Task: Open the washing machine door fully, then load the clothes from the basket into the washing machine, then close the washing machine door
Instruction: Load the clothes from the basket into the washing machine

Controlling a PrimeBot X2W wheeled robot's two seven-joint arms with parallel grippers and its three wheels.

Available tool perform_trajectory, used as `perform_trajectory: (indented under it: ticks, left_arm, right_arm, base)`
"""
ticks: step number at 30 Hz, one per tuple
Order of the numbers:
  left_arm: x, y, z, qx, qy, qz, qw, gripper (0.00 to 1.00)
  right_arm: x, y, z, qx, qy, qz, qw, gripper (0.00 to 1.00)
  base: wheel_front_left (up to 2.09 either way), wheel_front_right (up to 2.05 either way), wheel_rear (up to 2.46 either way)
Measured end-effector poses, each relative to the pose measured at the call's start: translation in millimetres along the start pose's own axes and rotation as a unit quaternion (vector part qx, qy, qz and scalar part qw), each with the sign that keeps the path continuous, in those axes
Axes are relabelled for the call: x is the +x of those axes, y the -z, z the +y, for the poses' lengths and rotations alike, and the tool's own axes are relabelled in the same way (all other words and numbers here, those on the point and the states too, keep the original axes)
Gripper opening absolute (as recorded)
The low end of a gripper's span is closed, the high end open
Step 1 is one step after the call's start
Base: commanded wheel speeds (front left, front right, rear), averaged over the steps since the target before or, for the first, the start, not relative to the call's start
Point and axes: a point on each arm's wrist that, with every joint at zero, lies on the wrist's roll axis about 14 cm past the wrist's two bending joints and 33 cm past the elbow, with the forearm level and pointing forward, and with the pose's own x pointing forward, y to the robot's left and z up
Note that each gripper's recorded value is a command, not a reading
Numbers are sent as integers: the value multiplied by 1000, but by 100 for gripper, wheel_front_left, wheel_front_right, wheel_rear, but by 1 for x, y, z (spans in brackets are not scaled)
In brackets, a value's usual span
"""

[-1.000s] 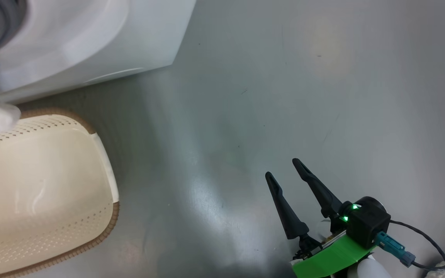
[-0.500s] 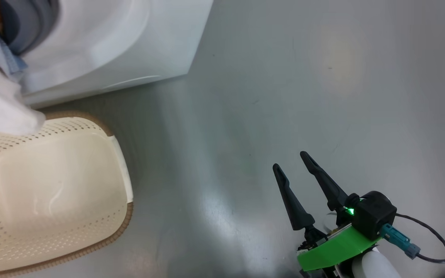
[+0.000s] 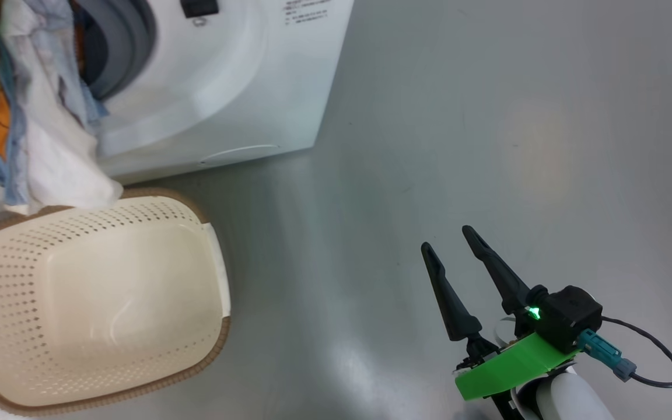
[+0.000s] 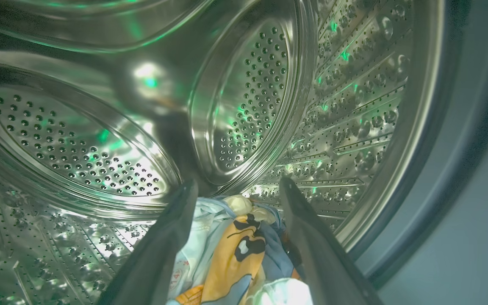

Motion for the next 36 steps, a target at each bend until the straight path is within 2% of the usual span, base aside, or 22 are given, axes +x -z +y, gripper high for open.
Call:
perform_trajectory:
  ticks: [18, 36]
  left_arm:
    - [-68, -18, 13, -22, -46, -15, 999, 100]
    - [-149, -4, 20, -36, -99, -6, 994, 100]
  right_arm:
    - [0, -24, 15, -3, -20, -32, 999, 100]
    - [-4, -30, 23, -3, -29, -40, 999, 100]
  base:
    - [0, 0, 0]
    - [0, 0, 0]
